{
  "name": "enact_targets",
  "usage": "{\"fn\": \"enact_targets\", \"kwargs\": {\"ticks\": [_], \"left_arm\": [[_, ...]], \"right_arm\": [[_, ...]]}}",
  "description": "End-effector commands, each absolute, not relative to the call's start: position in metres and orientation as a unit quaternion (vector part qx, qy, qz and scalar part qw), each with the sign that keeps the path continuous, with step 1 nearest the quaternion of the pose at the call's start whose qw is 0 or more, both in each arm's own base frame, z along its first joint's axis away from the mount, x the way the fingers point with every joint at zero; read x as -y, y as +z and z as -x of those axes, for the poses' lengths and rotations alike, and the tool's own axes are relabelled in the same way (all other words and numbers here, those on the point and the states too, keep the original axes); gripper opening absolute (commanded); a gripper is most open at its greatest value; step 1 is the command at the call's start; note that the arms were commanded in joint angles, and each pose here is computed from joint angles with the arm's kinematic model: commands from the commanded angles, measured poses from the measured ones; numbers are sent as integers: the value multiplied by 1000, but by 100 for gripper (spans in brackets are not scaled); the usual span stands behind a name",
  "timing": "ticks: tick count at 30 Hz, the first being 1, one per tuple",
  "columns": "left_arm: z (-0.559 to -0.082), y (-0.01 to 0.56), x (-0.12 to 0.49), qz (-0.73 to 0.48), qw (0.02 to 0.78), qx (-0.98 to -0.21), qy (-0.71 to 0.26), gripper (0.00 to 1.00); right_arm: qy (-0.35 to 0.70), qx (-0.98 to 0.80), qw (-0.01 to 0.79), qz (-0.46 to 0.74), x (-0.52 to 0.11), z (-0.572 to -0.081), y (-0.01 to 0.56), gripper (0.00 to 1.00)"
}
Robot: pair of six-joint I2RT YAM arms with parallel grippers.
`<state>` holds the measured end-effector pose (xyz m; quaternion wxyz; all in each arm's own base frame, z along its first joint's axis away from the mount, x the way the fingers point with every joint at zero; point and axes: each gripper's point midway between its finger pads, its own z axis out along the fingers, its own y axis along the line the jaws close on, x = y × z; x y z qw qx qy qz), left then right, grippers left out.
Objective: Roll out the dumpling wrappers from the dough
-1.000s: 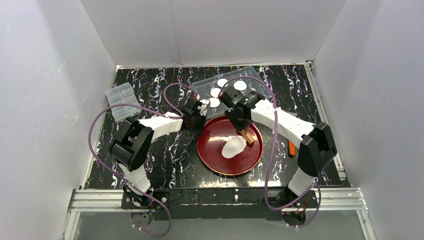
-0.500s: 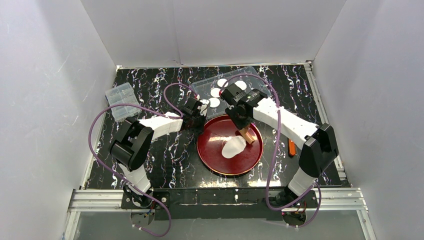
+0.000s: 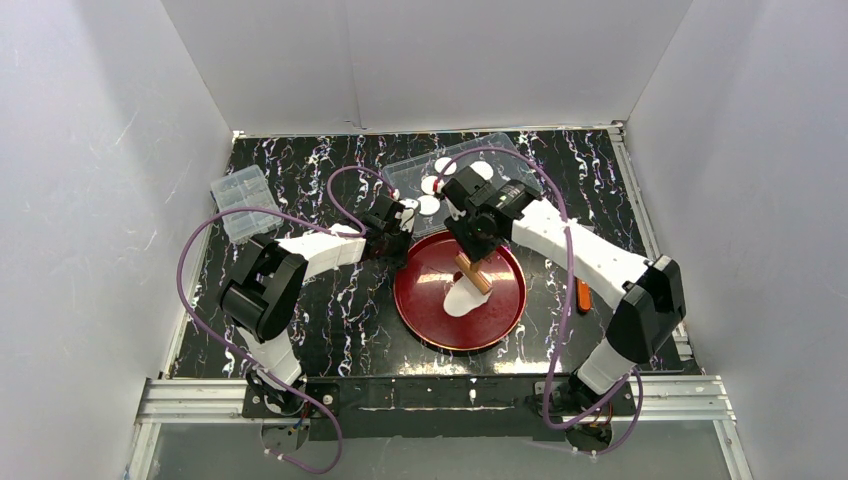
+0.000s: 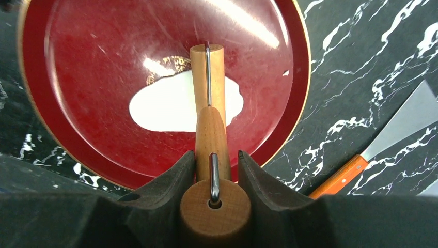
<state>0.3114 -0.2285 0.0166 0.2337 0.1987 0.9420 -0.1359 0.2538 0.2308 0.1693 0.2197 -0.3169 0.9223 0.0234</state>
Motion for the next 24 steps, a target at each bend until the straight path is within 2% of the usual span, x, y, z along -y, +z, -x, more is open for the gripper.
{"fn": "enact_targets", "kwargs": {"ticks": [1,13,20,24], "left_arm": [[-294,-9,193,-210,191,-957,-63,0],[-295,-8,193,-210,193,-956,-62,0],[-295,-7,192,-209,194,-956,-62,0],[-296,-8,192,-208,194,-957,-62,0]], "right_arm": [[3,-927,204,314,-226,-254,148,1],[-67,-934,165,311,-201,-252,108,1],[-73,-939,143,305,-190,-246,82,1],[-38,-944,134,299,-200,-240,71,1]]}}
